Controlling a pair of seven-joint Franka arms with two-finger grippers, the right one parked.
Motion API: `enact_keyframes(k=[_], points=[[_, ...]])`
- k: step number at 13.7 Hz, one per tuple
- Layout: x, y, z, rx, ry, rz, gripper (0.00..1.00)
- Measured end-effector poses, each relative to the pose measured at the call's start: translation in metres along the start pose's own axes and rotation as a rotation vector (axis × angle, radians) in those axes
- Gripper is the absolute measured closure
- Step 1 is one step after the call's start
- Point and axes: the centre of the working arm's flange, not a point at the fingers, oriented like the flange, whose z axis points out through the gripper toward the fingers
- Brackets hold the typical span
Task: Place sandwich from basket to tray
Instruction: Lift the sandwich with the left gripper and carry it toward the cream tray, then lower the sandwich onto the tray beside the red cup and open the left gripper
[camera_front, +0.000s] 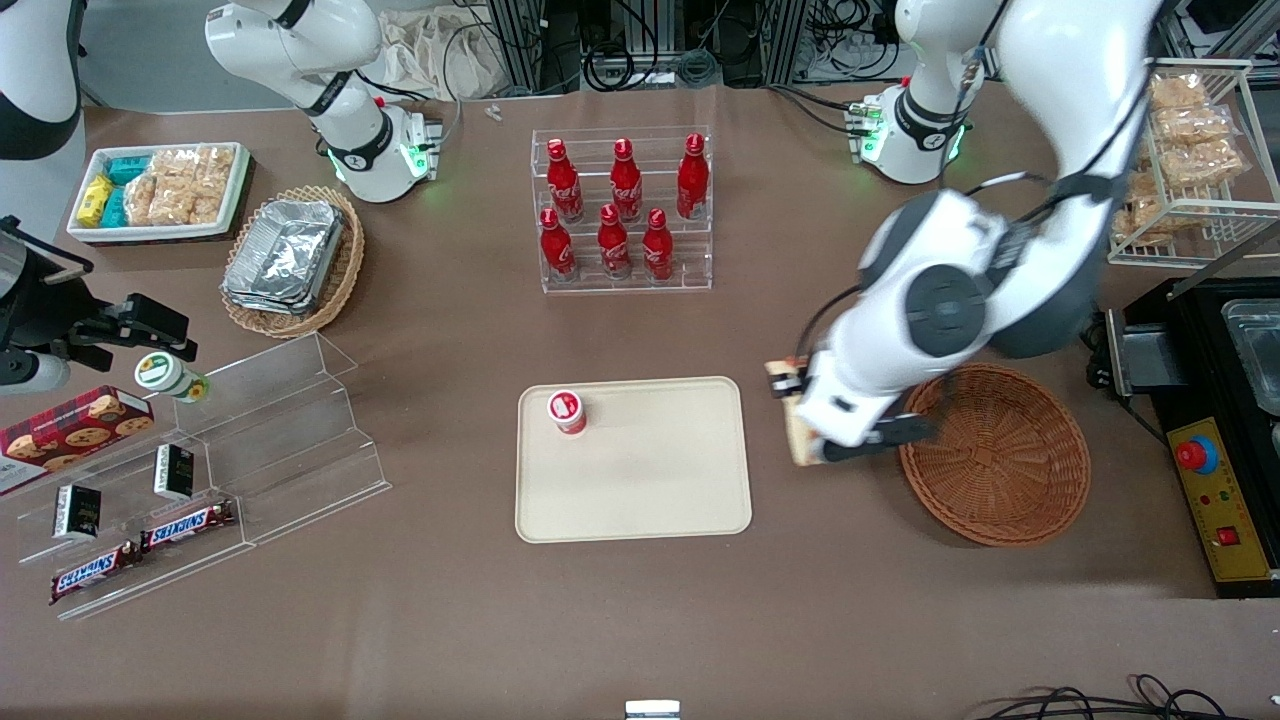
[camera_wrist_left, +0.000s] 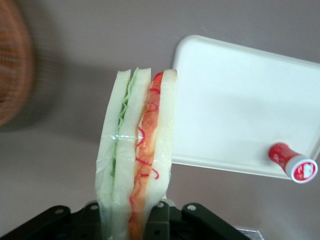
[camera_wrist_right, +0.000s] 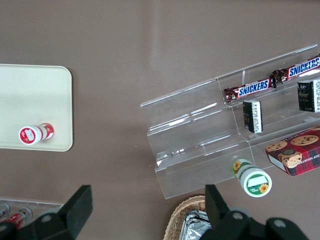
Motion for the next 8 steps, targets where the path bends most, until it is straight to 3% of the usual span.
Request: enact_keyframes(k=[3, 8], points=[[-0.001, 0.030, 0.068, -0.002, -0.028, 0.054, 0.80], [-0.002, 0.054, 0.158, 0.031, -0.014, 0.132, 0.80]])
